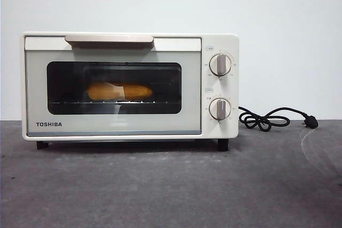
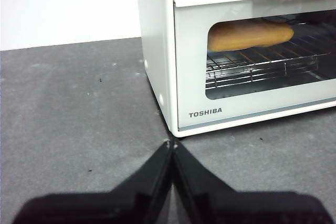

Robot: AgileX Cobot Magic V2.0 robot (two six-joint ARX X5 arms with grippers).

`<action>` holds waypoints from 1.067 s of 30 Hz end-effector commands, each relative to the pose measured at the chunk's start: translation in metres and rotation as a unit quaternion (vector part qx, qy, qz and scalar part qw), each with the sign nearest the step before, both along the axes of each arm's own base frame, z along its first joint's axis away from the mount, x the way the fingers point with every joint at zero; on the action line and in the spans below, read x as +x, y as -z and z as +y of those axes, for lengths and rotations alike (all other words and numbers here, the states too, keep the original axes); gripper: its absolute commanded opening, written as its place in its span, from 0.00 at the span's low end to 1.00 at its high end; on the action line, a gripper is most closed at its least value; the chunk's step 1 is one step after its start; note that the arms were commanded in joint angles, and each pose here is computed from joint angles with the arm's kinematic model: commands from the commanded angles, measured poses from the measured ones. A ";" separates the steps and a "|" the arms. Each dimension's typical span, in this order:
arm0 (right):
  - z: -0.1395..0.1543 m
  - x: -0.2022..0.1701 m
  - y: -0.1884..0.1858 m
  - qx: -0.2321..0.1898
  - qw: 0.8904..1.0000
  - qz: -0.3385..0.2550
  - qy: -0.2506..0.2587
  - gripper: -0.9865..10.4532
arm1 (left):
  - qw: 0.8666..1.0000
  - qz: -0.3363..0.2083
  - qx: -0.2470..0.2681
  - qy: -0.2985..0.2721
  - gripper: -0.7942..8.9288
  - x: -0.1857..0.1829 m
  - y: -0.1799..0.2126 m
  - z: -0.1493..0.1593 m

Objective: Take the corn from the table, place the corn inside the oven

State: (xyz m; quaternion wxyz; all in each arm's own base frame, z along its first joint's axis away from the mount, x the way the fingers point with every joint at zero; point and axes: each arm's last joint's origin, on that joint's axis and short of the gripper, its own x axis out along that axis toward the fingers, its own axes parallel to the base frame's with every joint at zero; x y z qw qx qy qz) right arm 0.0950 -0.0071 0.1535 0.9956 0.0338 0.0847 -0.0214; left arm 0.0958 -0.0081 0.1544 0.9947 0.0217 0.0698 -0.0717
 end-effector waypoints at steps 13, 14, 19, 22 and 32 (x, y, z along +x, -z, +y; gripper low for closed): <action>0.000 0.001 0.003 -0.003 1.000 0.001 0.000 0.09 | 1.000 -0.001 0.006 -0.012 0.08 0.001 0.002 0.002; 0.000 0.001 0.003 -0.003 1.000 0.001 0.000 0.09 | 1.000 -0.001 0.006 -0.012 0.08 0.001 0.002 0.002; 0.000 0.001 0.003 -0.003 1.000 0.001 0.000 0.09 | 1.000 -0.001 0.006 -0.012 0.08 0.001 0.002 0.002; 0.000 0.001 0.003 -0.003 1.000 0.001 0.000 0.09 | 1.000 -0.001 0.006 -0.012 0.08 0.001 0.002 0.002; 0.000 0.001 0.003 -0.003 1.000 0.001 0.000 0.09 | 1.000 -0.001 0.006 -0.012 0.08 0.001 0.002 0.002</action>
